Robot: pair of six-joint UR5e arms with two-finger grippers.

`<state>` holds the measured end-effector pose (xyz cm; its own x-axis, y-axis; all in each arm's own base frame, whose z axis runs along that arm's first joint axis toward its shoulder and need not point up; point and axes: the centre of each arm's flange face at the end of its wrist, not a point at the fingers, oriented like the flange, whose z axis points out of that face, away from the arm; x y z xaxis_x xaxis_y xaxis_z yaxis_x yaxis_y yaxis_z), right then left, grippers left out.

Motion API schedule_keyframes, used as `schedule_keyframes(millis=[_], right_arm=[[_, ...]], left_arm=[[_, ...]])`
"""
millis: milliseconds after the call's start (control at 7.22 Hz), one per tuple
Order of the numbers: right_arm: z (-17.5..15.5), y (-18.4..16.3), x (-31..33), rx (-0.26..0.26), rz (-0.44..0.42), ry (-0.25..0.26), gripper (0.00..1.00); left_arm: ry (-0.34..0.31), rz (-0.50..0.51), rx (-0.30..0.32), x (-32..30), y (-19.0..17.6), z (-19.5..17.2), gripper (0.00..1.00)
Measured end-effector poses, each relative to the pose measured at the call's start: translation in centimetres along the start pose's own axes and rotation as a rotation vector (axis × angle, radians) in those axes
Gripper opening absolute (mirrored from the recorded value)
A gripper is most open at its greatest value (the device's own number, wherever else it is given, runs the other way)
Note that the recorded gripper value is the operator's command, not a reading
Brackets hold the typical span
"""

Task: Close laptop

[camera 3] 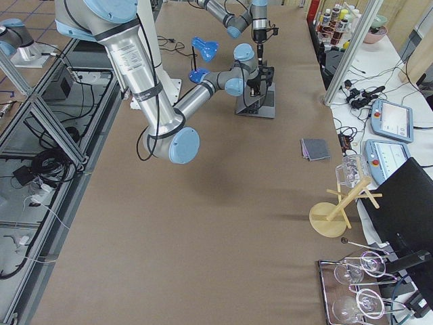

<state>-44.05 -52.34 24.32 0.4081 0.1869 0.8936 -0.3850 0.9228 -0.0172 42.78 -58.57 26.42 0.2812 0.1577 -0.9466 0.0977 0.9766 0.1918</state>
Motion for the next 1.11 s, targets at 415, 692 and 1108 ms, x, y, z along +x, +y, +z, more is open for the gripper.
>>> schedule_keyframes(millis=[415,692,1108], right_arm=[[3.8,-1.4,-0.4,0.0,0.019,0.057,0.0],[7.2,-2.3,0.4,0.0,0.036,0.119,0.0],[8.3,-2.9,0.8,0.009,0.041,0.146,0.0]], left_arm=[[-0.074,0.01,0.037,-1.3,-2.2,3.0,0.0],[-0.143,0.019,0.068,-2.0,-2.9,6.3,0.0],[-0.154,0.037,0.085,-1.5,-2.8,6.9,0.0]])
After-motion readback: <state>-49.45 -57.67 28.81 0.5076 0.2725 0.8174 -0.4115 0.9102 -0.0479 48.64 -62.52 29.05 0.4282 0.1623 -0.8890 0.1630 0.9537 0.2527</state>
